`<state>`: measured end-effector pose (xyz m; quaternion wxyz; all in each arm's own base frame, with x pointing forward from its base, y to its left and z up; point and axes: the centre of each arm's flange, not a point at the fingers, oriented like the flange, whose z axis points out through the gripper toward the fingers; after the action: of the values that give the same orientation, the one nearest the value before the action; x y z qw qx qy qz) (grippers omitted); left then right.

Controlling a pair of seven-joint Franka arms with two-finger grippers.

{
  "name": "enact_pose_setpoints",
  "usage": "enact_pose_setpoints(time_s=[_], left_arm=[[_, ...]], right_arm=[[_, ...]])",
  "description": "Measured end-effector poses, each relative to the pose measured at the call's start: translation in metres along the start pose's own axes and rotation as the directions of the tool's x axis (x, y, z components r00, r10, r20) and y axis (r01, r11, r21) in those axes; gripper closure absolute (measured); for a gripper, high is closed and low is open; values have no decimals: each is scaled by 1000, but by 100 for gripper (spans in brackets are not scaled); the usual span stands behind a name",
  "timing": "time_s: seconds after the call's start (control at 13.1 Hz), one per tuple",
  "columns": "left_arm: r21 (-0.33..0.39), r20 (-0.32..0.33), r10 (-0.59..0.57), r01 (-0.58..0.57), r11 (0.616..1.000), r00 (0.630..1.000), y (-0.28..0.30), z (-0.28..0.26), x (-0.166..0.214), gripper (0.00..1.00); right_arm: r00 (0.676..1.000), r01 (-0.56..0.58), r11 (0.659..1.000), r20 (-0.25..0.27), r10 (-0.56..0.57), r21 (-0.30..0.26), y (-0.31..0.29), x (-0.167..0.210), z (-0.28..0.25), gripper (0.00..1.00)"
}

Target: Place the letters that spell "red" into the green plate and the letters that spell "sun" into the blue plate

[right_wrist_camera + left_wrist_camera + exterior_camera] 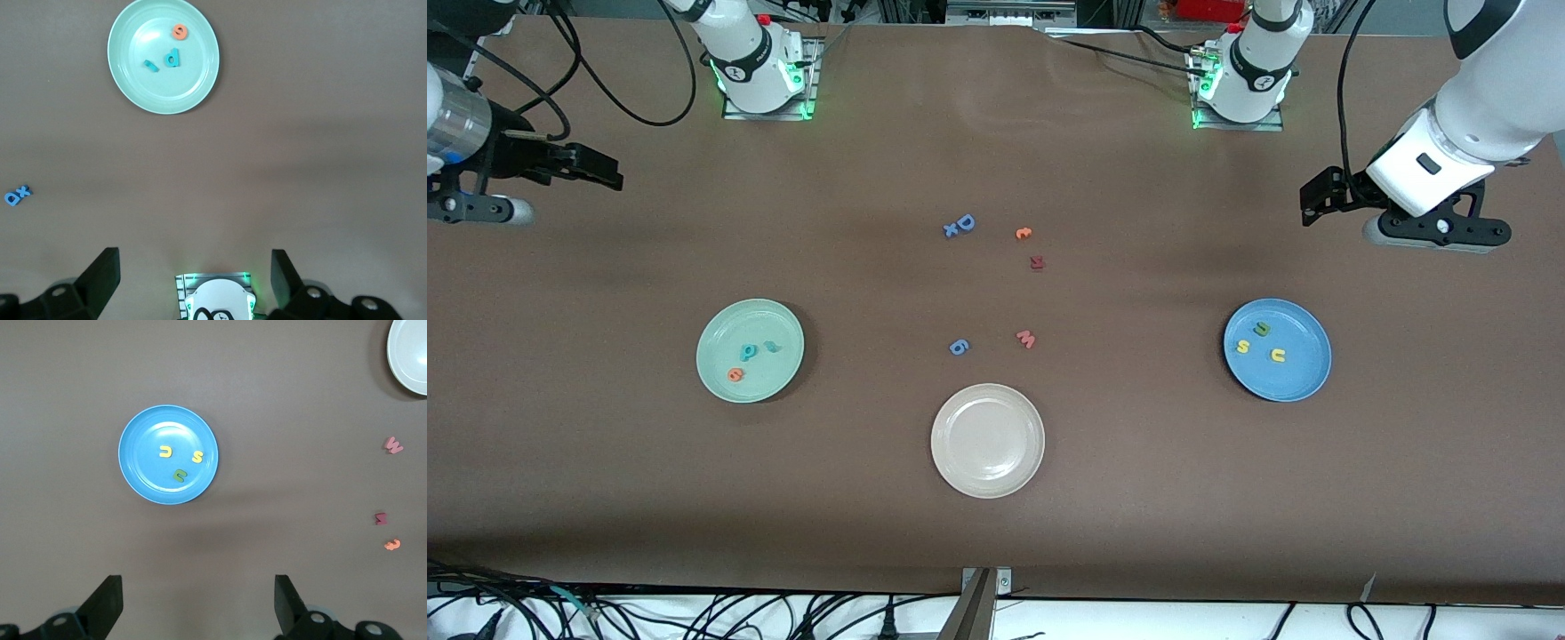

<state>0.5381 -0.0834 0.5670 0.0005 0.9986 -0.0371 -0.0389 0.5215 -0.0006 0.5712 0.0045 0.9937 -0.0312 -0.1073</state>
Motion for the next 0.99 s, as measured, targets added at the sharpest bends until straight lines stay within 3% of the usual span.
enact_pose_setpoints(time_s=[0.99], left_arm=[[0,0,0,0,1000,1000,0,0,0,0]], right_arm=[[993,9,1000,-114,-8,5,-4,8,-20,0]])
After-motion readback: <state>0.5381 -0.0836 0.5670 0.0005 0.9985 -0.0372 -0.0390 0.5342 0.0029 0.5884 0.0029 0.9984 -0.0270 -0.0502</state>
